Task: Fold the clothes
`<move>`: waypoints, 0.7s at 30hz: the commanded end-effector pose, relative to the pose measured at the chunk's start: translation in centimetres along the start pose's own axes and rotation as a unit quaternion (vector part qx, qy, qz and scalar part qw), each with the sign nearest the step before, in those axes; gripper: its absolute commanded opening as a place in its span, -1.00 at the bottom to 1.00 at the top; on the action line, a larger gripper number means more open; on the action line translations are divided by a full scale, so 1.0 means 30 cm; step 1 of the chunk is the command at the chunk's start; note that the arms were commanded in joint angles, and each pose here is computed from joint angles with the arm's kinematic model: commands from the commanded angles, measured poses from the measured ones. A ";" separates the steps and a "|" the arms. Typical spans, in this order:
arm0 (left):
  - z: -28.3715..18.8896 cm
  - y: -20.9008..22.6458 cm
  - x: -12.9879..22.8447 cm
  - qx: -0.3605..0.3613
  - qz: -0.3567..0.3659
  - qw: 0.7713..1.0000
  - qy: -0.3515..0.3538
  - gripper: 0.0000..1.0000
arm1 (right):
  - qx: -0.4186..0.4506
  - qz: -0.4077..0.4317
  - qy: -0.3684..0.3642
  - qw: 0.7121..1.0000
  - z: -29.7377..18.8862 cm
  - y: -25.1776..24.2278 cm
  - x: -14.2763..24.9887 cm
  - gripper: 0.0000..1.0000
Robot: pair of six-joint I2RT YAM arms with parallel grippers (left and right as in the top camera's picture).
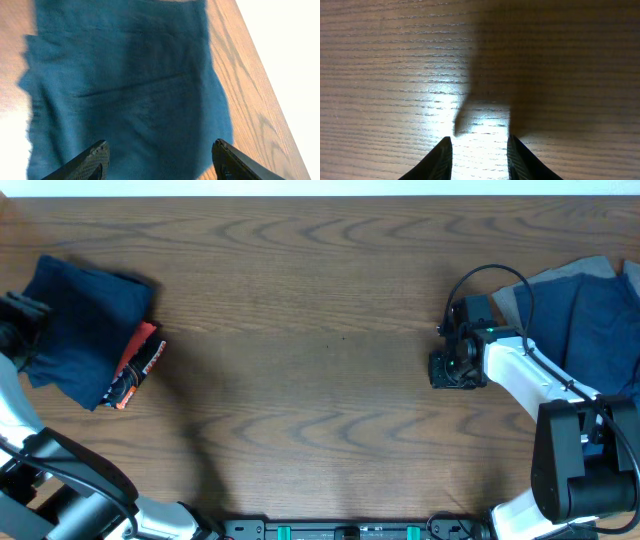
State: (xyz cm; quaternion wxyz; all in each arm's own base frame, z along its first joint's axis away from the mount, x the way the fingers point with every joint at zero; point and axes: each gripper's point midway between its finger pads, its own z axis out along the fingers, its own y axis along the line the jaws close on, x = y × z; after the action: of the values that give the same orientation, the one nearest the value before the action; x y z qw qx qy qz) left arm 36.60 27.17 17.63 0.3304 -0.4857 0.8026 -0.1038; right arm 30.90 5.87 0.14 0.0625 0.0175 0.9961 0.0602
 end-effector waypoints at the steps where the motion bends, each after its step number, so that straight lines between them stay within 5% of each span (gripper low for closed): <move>1: 0.020 -0.019 0.032 0.005 0.001 1.000 0.014 0.32 | 0.002 0.007 -0.007 1.000 -0.011 -0.004 -0.019 -0.30; 13: 0.196 0.230 0.257 -0.106 -0.071 0.985 0.119 0.37 | 0.003 0.007 -0.006 1.000 -0.011 -0.005 -0.016 -0.29; 21: 0.172 0.176 0.256 -0.072 -0.076 0.987 0.123 0.56 | 0.003 0.007 -0.005 1.000 -0.010 -0.005 -0.015 -0.28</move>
State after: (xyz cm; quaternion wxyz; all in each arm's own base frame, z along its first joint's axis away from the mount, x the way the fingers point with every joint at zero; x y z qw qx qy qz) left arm 33.42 24.58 6.46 0.1695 -0.5521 0.8087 -0.1113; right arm 30.72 5.84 0.13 0.0590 0.0177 0.9963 0.0597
